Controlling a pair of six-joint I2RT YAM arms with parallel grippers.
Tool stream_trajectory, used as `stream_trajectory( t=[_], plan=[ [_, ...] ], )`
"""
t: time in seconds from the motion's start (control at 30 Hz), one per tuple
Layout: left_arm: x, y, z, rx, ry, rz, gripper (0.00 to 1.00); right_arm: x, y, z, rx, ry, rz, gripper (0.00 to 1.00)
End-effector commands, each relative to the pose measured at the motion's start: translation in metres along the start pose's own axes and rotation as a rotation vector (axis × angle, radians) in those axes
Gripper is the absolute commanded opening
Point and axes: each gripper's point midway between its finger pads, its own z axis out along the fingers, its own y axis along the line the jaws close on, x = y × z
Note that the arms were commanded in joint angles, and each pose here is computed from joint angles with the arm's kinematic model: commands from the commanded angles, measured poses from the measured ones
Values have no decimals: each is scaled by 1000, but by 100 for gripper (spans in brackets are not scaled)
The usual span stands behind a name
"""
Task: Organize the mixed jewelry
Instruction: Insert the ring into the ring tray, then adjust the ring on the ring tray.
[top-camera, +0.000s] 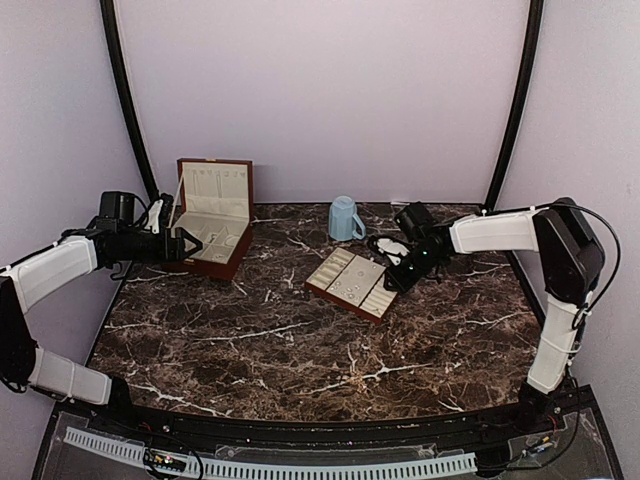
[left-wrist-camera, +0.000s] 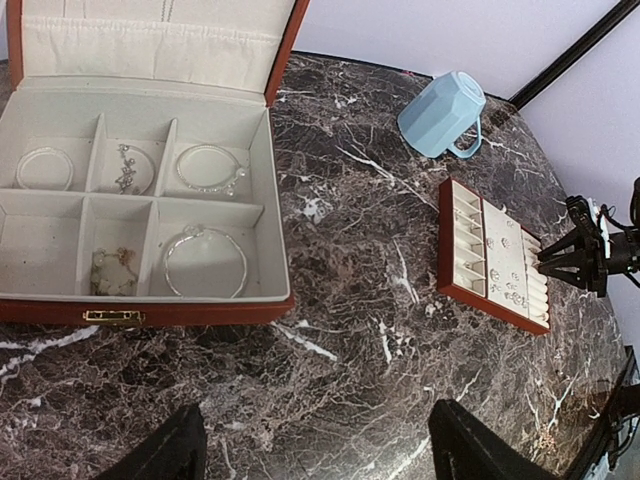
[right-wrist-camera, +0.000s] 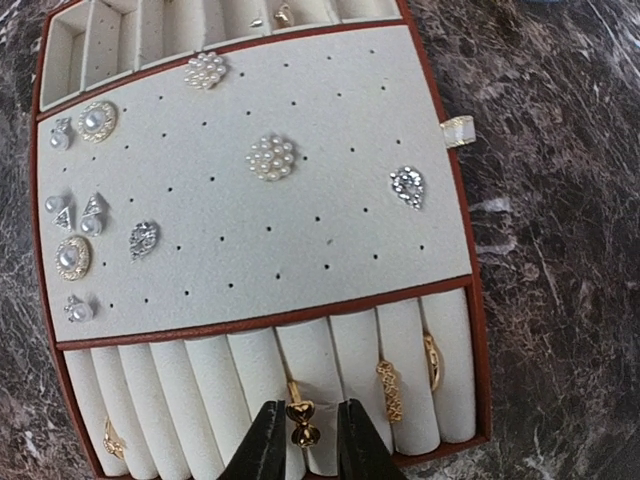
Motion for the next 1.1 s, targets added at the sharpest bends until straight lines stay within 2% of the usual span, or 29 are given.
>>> stream_trajectory(
  t=[0.0,0.27,0.43,1.07],
  plan=[
    [-15,-6,-9,18,-47,17,80,-16,-4,-12,23,-49,5,23],
    [-15,-6,-10,20,-49,12,80,-28,0,-21,-29,-99,42,30],
    [-16,-6,-10,23,-51,11,80,-35,0,-30,-36,-127,55,32],
    [-18,-7,-13,28,-62,11,80,-14,-7,-8,-11,-50,81,8]
  ],
)
